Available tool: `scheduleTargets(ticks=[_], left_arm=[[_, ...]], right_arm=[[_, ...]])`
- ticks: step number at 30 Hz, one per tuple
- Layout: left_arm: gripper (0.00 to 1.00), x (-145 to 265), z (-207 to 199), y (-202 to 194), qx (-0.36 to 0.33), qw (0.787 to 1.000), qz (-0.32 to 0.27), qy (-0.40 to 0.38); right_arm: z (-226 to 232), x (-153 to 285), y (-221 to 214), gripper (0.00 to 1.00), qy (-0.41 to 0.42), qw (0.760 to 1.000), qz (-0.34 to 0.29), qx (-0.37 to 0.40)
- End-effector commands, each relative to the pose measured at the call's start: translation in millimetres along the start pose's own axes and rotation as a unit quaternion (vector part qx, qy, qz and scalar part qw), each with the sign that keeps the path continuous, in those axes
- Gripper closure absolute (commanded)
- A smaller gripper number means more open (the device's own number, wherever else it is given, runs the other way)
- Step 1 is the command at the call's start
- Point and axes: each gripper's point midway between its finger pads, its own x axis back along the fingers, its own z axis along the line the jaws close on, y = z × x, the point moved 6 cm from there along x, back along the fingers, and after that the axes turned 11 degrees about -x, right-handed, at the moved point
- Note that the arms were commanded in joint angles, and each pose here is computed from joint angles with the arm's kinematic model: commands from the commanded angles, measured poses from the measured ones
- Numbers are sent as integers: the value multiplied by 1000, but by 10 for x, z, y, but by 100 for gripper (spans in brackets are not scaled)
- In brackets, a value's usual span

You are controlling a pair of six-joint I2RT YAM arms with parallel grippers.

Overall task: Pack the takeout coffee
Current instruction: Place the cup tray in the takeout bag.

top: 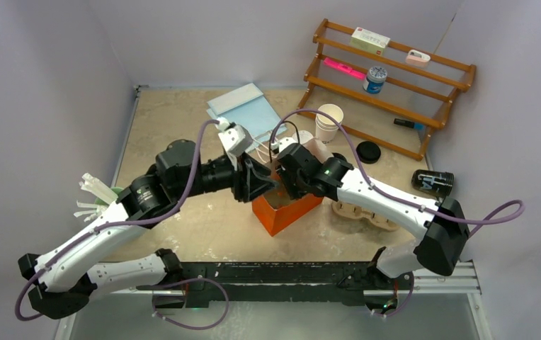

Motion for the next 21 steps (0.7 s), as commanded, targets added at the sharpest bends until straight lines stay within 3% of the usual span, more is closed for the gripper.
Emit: scheduleTargets(ticks=[1,7,12,16,21], left_arm=[[60,144,384,-87,57,991,32,114],[64,83,676,-290,63,987,65,133],[52,-25,776,-280,31,988,61,136],[50,-144,843,-287,19,989,61,130],[60,-269,969,-371,25,986,76,149]], right_arm=[[-14,48,101,72,2,999,-38,-3],[5,78,135,71,14,998,-54,-8],[25,114,157,71,22,998,-58,-7],[30,131,157,71,26,998,-58,-6],[41,148,160,71,32,998,-58,-5]])
